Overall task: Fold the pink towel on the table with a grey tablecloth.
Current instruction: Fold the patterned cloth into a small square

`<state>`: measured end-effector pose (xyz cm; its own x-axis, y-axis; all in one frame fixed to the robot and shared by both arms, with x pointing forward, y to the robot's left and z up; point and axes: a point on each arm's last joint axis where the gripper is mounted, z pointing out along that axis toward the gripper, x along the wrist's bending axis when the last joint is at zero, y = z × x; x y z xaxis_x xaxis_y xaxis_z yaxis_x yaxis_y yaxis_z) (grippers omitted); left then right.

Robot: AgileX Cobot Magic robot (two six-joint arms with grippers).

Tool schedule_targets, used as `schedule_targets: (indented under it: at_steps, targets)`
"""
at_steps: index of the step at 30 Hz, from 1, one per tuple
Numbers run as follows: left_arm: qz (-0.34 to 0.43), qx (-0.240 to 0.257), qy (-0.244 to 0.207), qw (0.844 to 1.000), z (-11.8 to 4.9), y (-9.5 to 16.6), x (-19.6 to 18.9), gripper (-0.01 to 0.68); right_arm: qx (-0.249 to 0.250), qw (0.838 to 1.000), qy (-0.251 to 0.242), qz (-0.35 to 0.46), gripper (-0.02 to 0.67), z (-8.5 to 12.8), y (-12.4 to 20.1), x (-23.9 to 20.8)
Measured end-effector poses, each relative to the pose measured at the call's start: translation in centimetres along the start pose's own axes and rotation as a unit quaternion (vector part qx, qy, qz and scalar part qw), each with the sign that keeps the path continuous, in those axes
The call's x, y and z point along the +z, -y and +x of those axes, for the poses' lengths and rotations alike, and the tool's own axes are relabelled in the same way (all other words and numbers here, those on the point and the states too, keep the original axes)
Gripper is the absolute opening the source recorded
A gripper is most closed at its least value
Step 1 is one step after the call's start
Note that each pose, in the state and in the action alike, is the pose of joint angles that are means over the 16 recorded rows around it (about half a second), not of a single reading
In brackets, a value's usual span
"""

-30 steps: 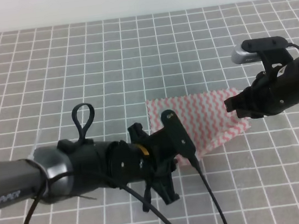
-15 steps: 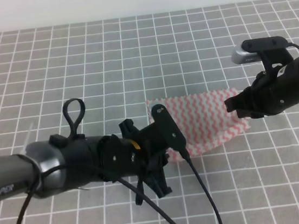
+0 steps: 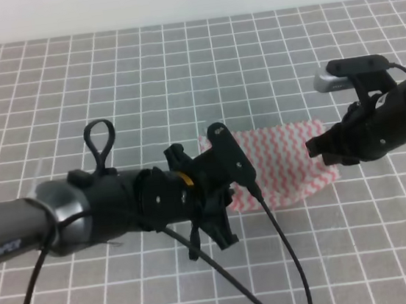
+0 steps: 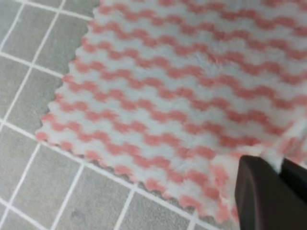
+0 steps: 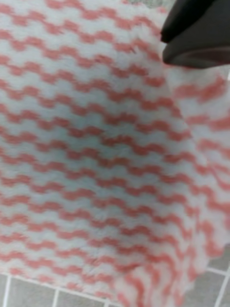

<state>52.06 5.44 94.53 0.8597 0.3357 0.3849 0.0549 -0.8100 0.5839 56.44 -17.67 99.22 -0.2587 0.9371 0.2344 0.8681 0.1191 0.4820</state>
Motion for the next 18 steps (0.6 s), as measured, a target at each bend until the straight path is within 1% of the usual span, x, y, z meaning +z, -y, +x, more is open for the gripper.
schedule_targets:
  at_steps: [10,18]
  targets:
    - [0.004,-0.006,0.008,1.000,0.3,-0.4,1.2,-0.002,-0.004,1.000,0.006,0.002,-0.017,-0.1,0.0,0.1]
    - [0.000,-0.021,0.001,1.000,1.1,-0.7,1.7,-0.002,0.000,1.000,0.010,0.003,-0.017,-0.3,0.1,0.5]
